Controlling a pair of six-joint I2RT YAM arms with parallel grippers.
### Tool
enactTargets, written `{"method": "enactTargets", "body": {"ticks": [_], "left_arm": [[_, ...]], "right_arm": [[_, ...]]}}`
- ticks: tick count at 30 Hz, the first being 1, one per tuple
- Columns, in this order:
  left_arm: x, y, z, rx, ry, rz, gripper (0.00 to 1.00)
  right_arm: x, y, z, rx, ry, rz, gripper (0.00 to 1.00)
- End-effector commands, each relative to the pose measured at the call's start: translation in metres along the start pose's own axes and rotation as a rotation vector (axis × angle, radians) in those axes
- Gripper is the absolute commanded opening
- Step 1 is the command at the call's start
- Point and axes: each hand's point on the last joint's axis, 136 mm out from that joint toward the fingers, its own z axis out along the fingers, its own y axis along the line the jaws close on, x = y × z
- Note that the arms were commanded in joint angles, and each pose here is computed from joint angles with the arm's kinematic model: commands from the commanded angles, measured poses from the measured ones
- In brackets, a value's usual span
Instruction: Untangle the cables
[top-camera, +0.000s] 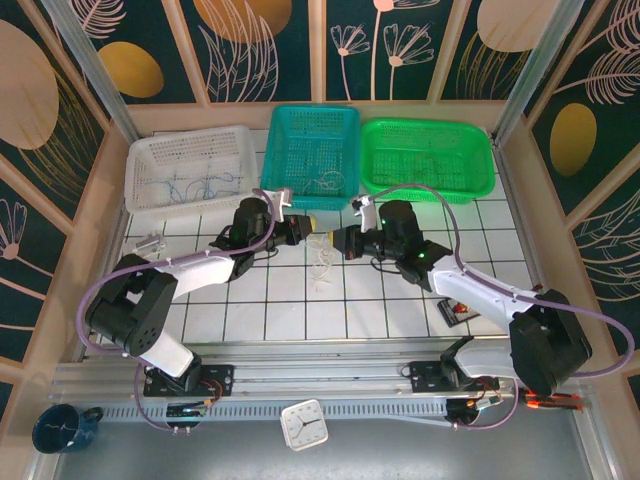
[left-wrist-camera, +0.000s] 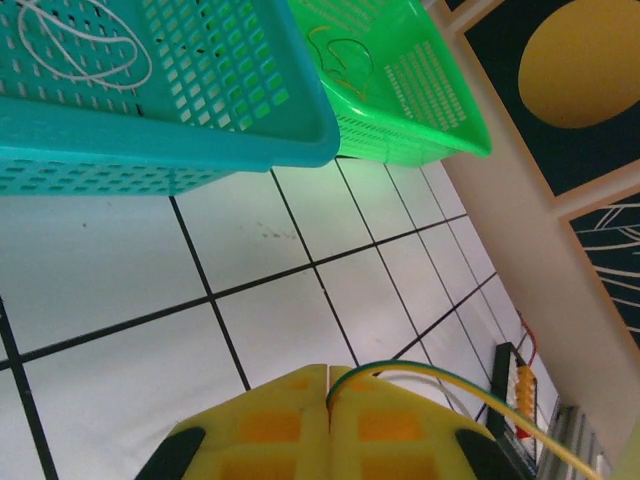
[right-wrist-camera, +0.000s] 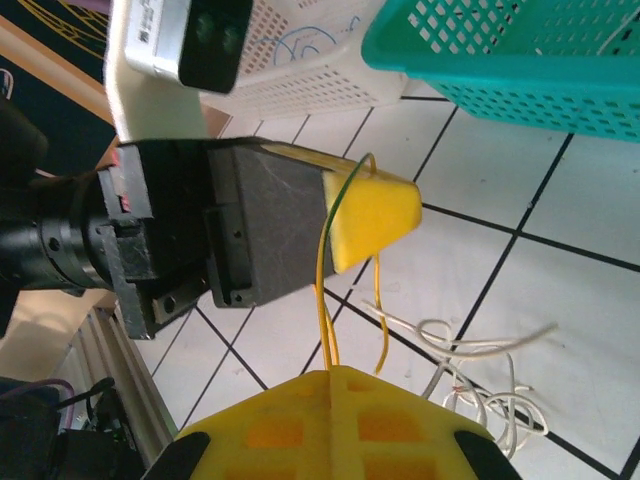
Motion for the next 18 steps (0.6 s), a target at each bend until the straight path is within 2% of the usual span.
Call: {"method": "enactTargets", "body": {"ticks": [1,10,14,16,18], "left_arm": [[-0.015,-0.012,-0.003,0.013,-0.045,0.044,0.0],[-0.031,-0.029,-0.021,0.023,-0.099,0.063,0.0],[-0.032,-0.035,-0.024,0.044,-0.097,0.06,0.0],[-0.032,-0.036,-0.026,0.042,-0.099,0.059,0.0],[-0.032,-0.036,-0.028,0.041,-0.104,0.061,0.0]], "right_arm": [[0.004,-0.007,-0.004,0.039,-0.006,-0.033,0.0],[0.056,-0.063,0.017,0.203,0.124,0.03,0.0],[0.057,-0.064,0.021,0.205,0.124,0.044,0.25],[0.051,-0.062,0.02,0.206,0.108,0.039,0.31],[0.044,-0.059,0.017,0.212,0.092,0.032,0.33]]}}
